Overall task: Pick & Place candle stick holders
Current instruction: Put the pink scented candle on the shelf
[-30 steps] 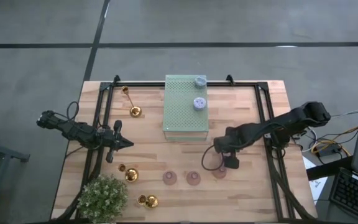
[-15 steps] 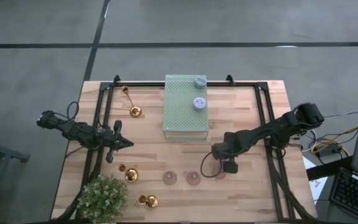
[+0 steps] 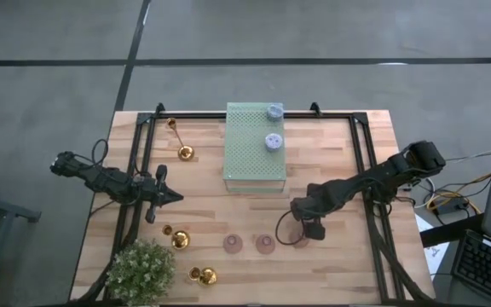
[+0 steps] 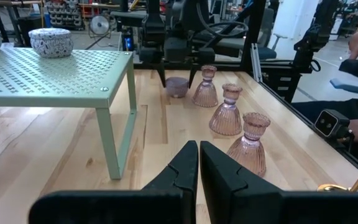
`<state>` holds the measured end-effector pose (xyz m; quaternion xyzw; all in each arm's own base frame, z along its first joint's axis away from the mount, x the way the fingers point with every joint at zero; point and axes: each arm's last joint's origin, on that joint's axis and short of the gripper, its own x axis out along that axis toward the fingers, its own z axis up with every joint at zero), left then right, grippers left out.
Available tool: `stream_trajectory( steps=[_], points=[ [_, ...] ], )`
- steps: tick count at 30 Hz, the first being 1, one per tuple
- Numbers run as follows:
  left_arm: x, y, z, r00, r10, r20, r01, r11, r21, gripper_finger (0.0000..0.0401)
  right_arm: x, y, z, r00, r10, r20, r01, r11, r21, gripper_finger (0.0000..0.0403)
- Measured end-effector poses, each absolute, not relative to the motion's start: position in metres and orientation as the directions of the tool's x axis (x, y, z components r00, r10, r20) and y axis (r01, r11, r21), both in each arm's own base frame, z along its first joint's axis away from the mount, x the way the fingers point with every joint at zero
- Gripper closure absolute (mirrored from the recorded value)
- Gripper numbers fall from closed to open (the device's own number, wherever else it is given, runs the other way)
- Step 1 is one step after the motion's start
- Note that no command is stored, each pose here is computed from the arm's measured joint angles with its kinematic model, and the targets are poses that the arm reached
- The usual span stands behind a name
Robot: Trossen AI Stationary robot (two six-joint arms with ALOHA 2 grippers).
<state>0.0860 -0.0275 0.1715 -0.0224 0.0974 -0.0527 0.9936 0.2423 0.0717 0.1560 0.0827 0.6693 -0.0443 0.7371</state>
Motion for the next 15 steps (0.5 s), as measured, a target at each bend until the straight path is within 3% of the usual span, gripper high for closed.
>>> stream_trajectory(
  steps=[15],
  points=[
    [0.0859,-0.0275,0.1714,0.975,-0.108,-0.192,0.100,0.994,-0.054,0.0380,0.2384,0.0720,0.1493,0.086,0.050,-0.995,0.220,0.973,0.068,0.0102]
  ],
)
